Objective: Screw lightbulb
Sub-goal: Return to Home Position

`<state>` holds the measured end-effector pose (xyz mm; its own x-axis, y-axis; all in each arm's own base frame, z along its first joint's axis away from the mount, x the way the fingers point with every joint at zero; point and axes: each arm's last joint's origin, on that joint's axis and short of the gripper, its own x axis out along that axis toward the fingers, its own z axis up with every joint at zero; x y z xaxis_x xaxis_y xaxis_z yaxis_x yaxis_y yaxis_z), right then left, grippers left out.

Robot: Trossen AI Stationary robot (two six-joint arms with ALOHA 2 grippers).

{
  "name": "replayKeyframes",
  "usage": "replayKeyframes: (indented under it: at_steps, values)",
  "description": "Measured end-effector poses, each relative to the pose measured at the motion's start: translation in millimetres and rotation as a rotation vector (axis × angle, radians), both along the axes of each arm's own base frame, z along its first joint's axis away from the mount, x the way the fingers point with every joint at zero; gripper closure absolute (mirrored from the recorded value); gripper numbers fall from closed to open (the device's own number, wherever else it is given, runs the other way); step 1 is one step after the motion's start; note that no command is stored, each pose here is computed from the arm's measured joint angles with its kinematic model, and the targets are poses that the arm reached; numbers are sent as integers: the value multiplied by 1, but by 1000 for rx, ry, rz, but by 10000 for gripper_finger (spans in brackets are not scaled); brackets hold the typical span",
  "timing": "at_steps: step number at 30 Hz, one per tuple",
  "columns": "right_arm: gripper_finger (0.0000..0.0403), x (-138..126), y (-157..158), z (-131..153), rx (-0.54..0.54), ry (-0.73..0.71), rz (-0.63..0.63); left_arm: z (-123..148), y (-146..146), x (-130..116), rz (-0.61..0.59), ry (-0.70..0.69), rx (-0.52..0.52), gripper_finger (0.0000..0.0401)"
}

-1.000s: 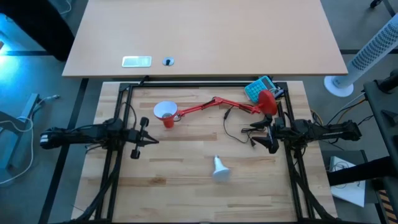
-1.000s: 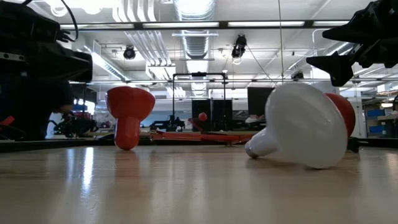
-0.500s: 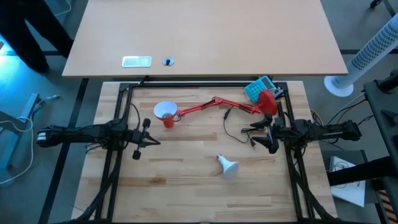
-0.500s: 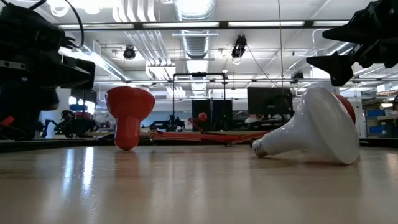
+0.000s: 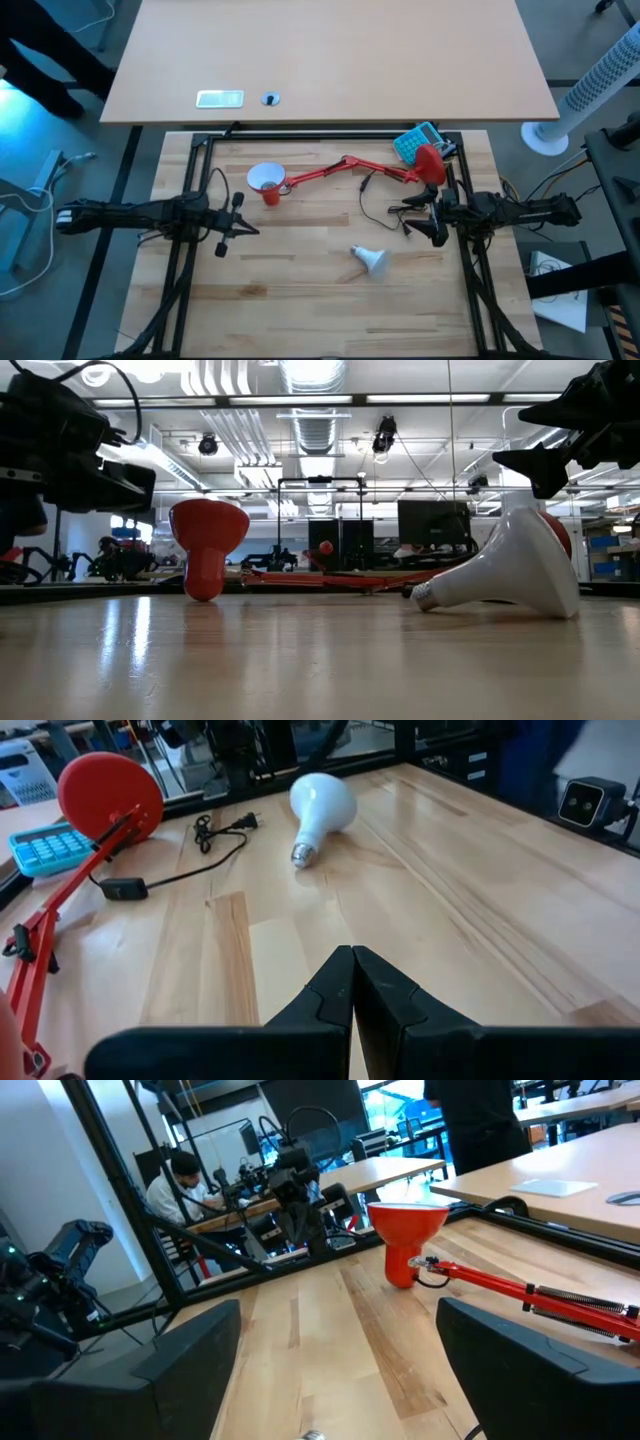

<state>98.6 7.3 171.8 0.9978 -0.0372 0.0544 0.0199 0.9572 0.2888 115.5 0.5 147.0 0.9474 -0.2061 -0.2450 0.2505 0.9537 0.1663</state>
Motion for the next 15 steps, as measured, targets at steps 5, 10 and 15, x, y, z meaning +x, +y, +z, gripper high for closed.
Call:
replayKeyframes:
  at_steps: [5,10,15]
  values:
    - [71,0,0,0,0,0,0,-2,0,1,0,18,-1,401]
    - [69,0,0,0,0,0,0,-3,0,1,0,33,-2,401]
    - [72,0,0,0,0,0,0,-4,0,2,0,44,-3,401]
